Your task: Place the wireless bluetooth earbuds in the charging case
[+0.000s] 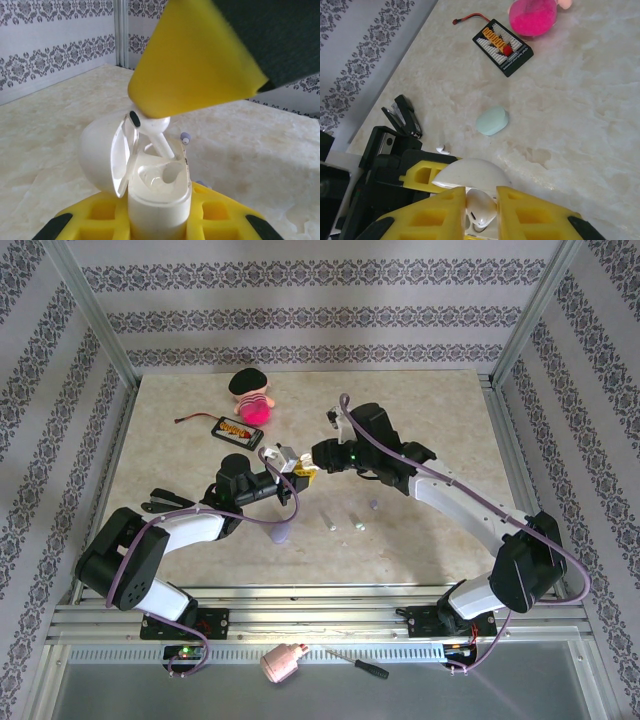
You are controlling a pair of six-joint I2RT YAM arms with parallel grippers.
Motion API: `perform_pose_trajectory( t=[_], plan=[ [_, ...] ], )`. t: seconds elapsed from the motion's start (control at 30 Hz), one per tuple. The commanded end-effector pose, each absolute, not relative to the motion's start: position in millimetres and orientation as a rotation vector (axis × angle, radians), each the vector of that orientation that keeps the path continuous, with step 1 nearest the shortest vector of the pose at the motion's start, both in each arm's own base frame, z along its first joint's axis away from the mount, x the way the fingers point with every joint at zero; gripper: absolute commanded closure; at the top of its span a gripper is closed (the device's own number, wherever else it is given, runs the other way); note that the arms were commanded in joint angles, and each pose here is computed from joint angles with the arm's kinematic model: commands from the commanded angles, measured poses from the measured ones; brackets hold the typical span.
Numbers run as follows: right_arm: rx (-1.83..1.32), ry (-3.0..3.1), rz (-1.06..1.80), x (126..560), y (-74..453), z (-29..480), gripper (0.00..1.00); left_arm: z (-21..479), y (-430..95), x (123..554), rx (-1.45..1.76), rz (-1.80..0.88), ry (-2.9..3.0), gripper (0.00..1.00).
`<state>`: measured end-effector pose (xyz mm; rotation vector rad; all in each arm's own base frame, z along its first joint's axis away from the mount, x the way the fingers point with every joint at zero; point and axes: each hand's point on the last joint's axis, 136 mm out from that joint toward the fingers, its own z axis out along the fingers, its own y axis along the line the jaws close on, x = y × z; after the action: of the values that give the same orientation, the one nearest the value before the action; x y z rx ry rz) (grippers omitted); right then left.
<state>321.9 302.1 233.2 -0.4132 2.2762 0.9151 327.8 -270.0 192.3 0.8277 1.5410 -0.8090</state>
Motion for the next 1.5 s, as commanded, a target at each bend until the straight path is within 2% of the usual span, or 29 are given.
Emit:
perform_pose_trajectory(
  t=[0.0,0.3,0.47,0.6,0.73,0.87,1.47],
  plan=[
    [-0.503,2.266,0.934,309.5,311.9,239.7,0.79,196.4,-272.7,332.3,0.816,-0.786,1.540,1.00],
    [-0.543,2.278,0.876,305.5,308.1,229.6,0.79,208.0,-273.7,333.3,0.781,-0.822,1.554,1.00],
    [-0.495,2.260,0.835,312.8,300.7,237.0,0.74,212.5,-273.6,330.2,0.786,-0.834,1.546,1.00],
    [-0.504,2.200,0.881,309.6,301.9,254.0,0.63,205.8,-273.4,331.3,0.799,-0.816,1.557,1.00],
    [-0.486,2.195,0.848,314.1,298.8,258.6,0.42,203.3,-274.2,330.7,0.812,-0.811,1.538,1.00],
    [-0.470,2.232,0.805,320.3,297.7,248.7,0.35,206.8,-275.2,331.2,0.807,-0.821,1.535,1.00],
    [-0.430,2.305,0.747,326.9,287.5,216.5,0.34,219.4,-270.5,328.4,0.748,-0.857,1.548,1.00]
  ],
)
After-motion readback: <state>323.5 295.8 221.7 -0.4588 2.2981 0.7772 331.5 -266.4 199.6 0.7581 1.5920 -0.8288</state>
